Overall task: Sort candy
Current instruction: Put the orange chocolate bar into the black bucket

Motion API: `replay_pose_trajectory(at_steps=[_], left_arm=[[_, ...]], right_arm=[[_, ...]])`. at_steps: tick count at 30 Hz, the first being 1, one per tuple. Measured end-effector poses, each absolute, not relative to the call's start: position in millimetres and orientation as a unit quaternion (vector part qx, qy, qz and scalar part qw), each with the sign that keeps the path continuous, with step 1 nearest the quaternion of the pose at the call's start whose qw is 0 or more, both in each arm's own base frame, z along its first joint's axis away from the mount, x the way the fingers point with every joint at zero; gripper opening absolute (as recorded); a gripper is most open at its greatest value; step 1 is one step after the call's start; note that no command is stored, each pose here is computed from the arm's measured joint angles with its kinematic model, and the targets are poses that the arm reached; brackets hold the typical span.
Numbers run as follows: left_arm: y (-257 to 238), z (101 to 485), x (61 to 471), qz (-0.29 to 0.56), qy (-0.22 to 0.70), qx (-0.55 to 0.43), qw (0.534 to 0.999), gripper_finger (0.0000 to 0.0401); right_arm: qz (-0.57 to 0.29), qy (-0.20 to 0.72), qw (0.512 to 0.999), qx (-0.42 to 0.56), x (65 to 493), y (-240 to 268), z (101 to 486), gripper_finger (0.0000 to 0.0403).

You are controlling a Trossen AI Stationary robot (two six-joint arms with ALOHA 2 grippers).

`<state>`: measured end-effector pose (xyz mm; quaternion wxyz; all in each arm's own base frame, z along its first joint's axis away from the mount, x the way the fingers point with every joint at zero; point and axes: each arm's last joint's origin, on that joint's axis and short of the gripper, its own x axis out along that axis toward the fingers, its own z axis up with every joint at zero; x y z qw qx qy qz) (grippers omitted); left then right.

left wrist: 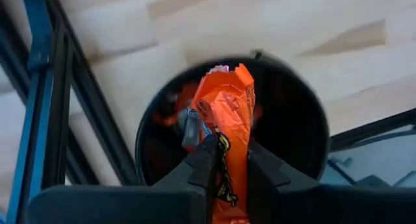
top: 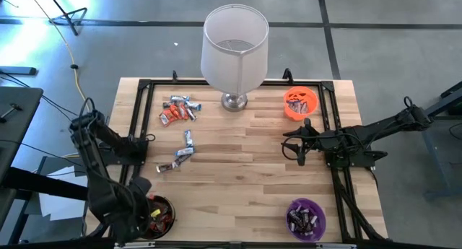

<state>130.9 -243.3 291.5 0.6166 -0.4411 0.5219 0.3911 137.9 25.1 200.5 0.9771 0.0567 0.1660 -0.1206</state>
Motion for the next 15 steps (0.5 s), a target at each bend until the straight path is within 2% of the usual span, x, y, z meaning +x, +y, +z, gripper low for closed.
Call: replay_pose_trajectory(at_steps=[7, 15], left_arm=[[-251.5, 284.6, 130.5, 0.403, 0.528, -0.450, 0.597, 0.0054], [-253.0, 281.8, 132.1, 0.406, 0.526, -0.446, 0.600, 0.0121]], right_arm=[[-0.121, 0.166, 0.977, 0.057, 137.9, 25.1, 200.5, 0.0180], [-0.121, 0.166, 0.977, 0.057, 137.9, 25.1, 200.5, 0.0180]])
